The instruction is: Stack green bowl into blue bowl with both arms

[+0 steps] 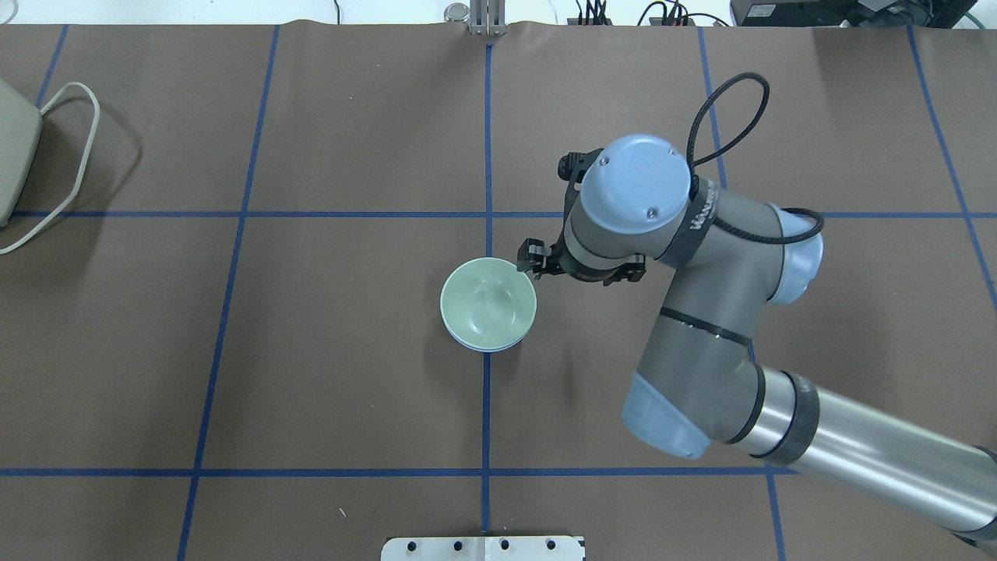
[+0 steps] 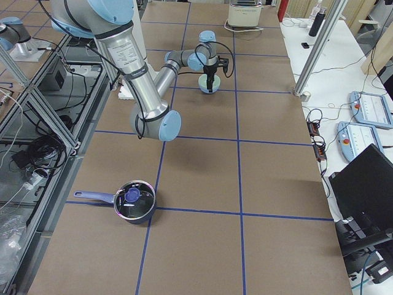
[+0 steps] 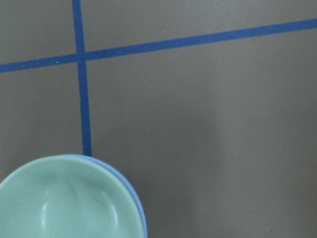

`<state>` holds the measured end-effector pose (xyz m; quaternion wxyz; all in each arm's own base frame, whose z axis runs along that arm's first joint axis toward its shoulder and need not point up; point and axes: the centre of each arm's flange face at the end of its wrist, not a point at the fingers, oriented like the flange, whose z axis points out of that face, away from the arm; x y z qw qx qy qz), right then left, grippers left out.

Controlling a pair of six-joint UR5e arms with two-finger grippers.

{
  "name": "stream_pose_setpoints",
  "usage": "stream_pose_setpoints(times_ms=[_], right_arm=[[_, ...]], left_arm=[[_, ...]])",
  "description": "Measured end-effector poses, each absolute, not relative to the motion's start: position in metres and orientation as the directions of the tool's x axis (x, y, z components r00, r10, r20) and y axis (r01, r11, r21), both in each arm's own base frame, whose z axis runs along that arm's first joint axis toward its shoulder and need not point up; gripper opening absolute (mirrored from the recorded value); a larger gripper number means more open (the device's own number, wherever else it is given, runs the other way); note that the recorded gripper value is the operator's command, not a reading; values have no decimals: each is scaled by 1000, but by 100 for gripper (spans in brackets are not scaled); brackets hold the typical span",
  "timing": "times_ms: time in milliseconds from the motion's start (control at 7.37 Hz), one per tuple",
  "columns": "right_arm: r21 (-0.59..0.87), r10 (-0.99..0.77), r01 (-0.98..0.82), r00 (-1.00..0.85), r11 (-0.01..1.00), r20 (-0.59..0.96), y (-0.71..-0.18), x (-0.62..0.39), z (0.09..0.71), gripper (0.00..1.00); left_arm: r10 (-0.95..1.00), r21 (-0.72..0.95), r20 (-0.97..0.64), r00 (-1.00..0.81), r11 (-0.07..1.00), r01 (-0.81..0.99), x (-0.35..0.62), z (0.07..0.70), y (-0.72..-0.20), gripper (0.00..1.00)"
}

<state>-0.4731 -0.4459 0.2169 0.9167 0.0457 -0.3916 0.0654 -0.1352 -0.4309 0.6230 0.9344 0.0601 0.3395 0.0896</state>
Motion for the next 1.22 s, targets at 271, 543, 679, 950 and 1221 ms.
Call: stream_pose_setpoints(times_ms=[271,543,679,950,1221], right_arm=[[69,16,-93,697,993,717,-510,-383,250,100],[127,-86,-4,716,992,692,-559,-267,322,100],[145,-127,38,730,989,672,-565,-210,370,100],[157,-183,109,763,982,620,-546,-100,475,100],[152,-224,165,780,974,585,-498,-7,560,100]], left_arm=[[206,170,-625,753,977,-126,-135,624,-430,98],[146,131,-641,753,988,-81,-134,624,-429,98],[68,85,-659,749,996,-16,-132,620,-429,98],[13,56,-672,740,998,34,-131,614,-432,98],[30,84,-670,742,996,36,-129,607,-440,98]])
